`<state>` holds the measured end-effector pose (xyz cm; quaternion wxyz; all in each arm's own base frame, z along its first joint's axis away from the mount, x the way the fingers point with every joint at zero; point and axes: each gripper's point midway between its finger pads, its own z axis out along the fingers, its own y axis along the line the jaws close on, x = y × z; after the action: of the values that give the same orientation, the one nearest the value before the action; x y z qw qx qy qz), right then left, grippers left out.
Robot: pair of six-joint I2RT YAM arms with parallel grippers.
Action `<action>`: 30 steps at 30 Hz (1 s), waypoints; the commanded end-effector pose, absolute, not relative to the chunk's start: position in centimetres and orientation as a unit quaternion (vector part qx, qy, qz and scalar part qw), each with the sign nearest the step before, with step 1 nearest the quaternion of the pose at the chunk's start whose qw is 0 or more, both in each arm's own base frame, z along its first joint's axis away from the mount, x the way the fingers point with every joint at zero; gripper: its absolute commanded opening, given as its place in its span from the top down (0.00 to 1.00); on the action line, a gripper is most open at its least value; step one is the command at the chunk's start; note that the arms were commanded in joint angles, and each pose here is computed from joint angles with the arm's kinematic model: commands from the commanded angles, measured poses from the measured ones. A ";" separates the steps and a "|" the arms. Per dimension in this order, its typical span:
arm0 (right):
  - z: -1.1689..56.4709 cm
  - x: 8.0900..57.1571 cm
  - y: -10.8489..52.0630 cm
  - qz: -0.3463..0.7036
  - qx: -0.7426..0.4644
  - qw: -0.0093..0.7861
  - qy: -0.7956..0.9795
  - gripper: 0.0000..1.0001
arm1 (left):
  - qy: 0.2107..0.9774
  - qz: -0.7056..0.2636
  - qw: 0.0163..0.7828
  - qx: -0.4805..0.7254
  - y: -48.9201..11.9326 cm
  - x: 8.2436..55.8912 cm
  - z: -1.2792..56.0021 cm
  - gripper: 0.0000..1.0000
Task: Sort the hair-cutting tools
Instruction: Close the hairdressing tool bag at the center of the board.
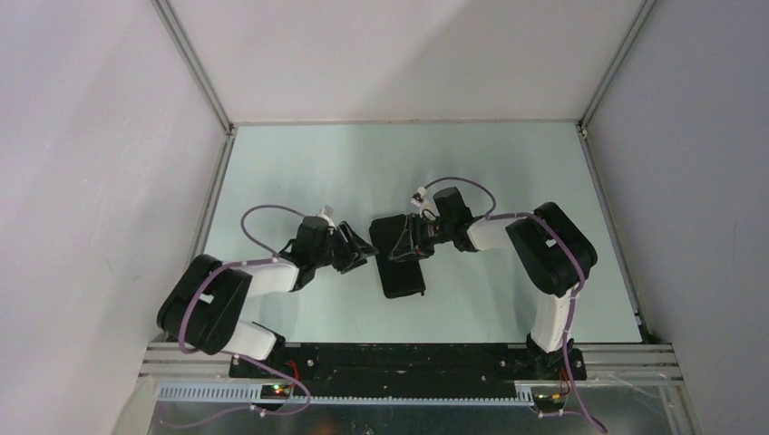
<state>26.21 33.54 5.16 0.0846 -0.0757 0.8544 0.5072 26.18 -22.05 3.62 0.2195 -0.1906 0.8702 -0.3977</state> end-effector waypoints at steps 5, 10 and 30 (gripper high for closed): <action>4.4 26.6 33.4 0.468 -0.101 0.105 0.872 0.65 | 0.862 -0.401 0.260 -0.170 -22.8 28.7 6.6 0.37; 4.6 26.4 33.4 0.461 -0.112 0.112 0.873 0.65 | 0.873 -0.397 0.239 -0.150 -24.8 29.6 6.0 0.43; 8.7 26.0 30.7 0.338 -0.159 0.227 0.899 0.60 | 0.907 -0.316 0.196 -0.196 -23.3 26.7 2.0 0.64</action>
<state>25.83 32.06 6.43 0.1616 -0.1355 0.8906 0.4028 28.75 -24.66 4.26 0.2224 -0.1865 0.8849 -0.3644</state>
